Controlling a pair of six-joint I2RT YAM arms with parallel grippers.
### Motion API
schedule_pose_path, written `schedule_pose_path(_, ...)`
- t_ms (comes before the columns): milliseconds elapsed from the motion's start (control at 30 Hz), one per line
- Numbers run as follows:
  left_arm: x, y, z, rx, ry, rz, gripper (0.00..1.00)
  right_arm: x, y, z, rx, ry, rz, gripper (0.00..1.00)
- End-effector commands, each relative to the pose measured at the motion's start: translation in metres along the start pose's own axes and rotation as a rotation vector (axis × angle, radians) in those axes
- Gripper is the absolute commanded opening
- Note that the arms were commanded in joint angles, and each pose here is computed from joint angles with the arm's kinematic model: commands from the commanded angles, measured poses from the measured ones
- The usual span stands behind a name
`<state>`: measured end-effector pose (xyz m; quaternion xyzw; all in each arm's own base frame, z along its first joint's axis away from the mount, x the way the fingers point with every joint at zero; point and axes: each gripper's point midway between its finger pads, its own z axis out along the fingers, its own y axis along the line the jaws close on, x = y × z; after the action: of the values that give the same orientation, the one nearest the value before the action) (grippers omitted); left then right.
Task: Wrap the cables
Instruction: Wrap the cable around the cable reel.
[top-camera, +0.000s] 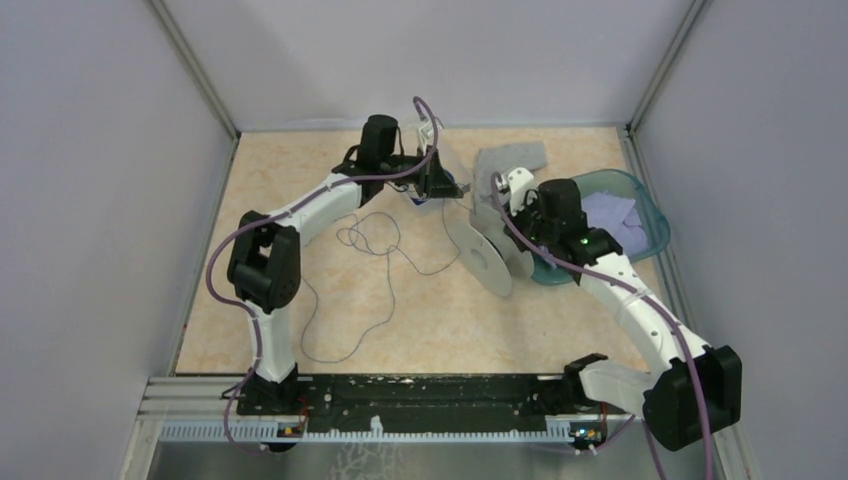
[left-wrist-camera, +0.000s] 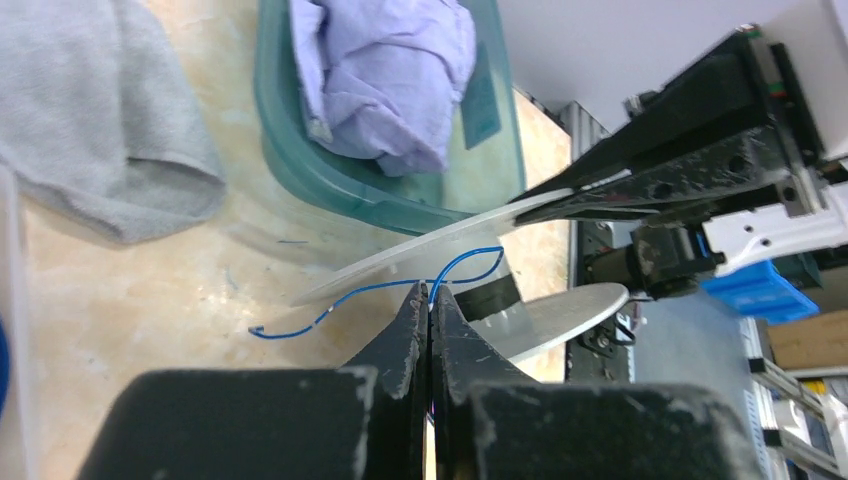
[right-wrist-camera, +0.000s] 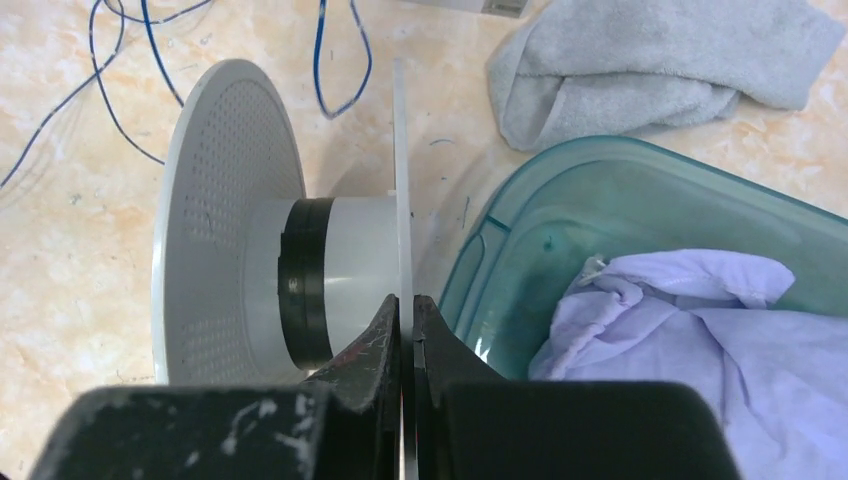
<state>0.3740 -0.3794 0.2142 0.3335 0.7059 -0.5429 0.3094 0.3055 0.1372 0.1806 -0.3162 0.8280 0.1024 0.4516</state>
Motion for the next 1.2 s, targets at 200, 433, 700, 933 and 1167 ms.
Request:
schedule_pose_path(200, -0.027, -0.072, 0.000, 0.272, -0.068, -0.141, 0.00, -0.041, -0.011, 0.013, 0.043, -0.171, 0.075, 0.00)
schedule_pose_path(433, -0.027, -0.081, 0.001, 0.299, -0.112, -0.310, 0.00, -0.045, -0.009, 0.022, 0.025, -0.187, 0.129, 0.00)
schedule_pose_path(700, -0.018, -0.072, 0.006, 0.307, -0.133, -0.467, 0.00, -0.046, -0.012, 0.019, 0.045, -0.185, 0.130, 0.01)
schedule_pose_path(933, -0.018, -0.077, 0.007, 0.281, -0.087, -0.350, 0.00, -0.048, -0.019, 0.021, 0.073, -0.175, 0.141, 0.01)
schedule_pose_path(1167, -0.024, -0.081, 0.007, 0.258, -0.058, -0.238, 0.00, -0.061, -0.031, 0.024, 0.142, -0.200, 0.197, 0.00)
